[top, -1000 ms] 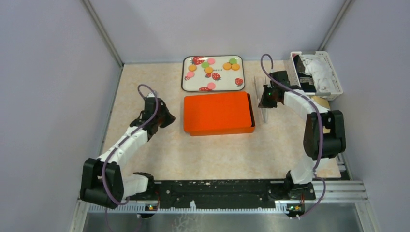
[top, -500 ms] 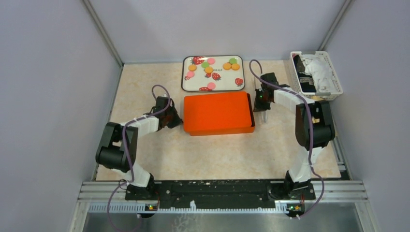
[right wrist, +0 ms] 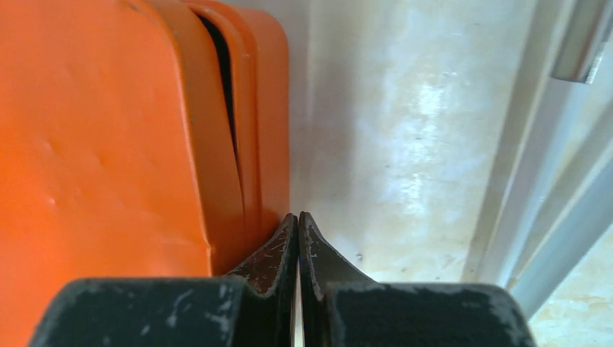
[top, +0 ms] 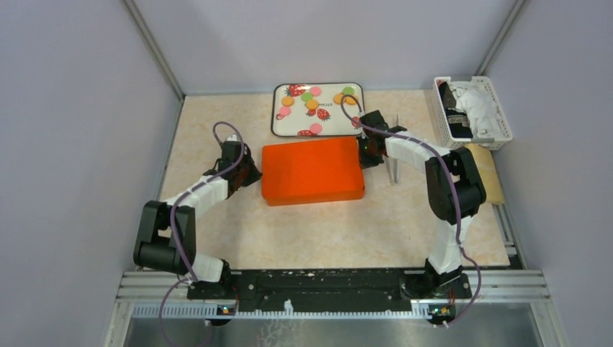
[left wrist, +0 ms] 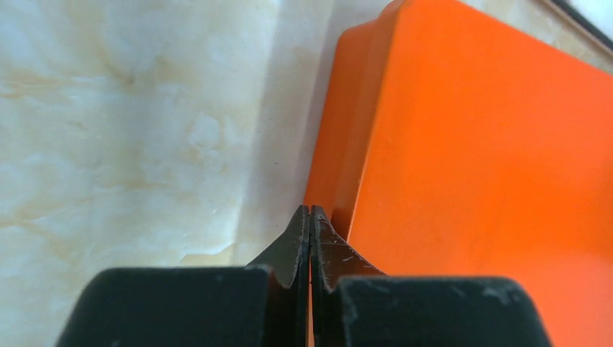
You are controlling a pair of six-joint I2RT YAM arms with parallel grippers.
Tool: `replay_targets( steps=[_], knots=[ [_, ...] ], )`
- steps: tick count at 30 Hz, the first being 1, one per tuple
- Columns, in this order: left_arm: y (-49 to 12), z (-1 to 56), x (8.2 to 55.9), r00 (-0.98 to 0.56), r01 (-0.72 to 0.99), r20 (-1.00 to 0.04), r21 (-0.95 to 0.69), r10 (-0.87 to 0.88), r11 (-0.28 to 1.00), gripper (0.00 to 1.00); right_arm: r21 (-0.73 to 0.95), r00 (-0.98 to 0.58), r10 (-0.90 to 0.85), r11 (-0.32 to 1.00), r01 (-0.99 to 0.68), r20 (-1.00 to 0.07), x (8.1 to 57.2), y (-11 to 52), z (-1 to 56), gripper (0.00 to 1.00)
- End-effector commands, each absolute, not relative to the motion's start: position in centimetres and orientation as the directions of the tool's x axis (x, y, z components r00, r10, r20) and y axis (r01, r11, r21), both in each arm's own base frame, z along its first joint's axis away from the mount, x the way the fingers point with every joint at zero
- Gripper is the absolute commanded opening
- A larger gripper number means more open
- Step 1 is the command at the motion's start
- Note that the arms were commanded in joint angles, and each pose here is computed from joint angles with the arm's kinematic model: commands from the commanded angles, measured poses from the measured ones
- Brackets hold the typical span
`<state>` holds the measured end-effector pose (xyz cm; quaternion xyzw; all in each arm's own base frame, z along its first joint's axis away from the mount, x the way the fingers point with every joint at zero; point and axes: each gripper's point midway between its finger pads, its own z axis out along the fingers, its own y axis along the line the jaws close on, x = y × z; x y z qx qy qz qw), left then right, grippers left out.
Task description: Pack the cookies
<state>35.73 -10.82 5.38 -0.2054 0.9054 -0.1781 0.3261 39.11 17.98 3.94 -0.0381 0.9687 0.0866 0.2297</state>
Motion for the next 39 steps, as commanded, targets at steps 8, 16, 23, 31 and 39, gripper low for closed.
replay_targets(
  steps=[8,16,23,31,39],
  knots=[
    [-15.8,8.6,33.5,-0.736,-0.061,-0.505,-0.613,-0.45,0.788,0.0,0.242,-0.892,-0.037,0.957,-0.162,-0.451,37.3,24.6,5.1,0.0],
    [-16.3,7.0,33.2,-0.763,-0.053,-0.481,-0.618,-0.431,0.784,0.0,0.233,-0.878,-0.026,0.96,-0.155,-0.479,37.1,24.1,6.3,0.0],
    [-16.5,6.9,33.4,-0.767,-0.042,-0.48,-0.625,-0.426,0.78,0.0,0.2,-0.854,-0.038,0.966,-0.164,-0.519,36.7,23.1,9.0,0.0],
    [-16.8,6.8,33.4,-0.773,-0.032,-0.476,-0.629,-0.418,0.776,0.0,0.114,-0.827,-0.008,0.99,-0.088,-0.563,37.0,21.0,11.1,0.0],
    [-16.6,6.6,33.1,-0.776,-0.034,-0.476,-0.623,-0.414,0.781,0.0,0.058,-0.753,-0.023,0.995,-0.081,-0.658,36.9,20.3,14.9,0.0]
  ],
)
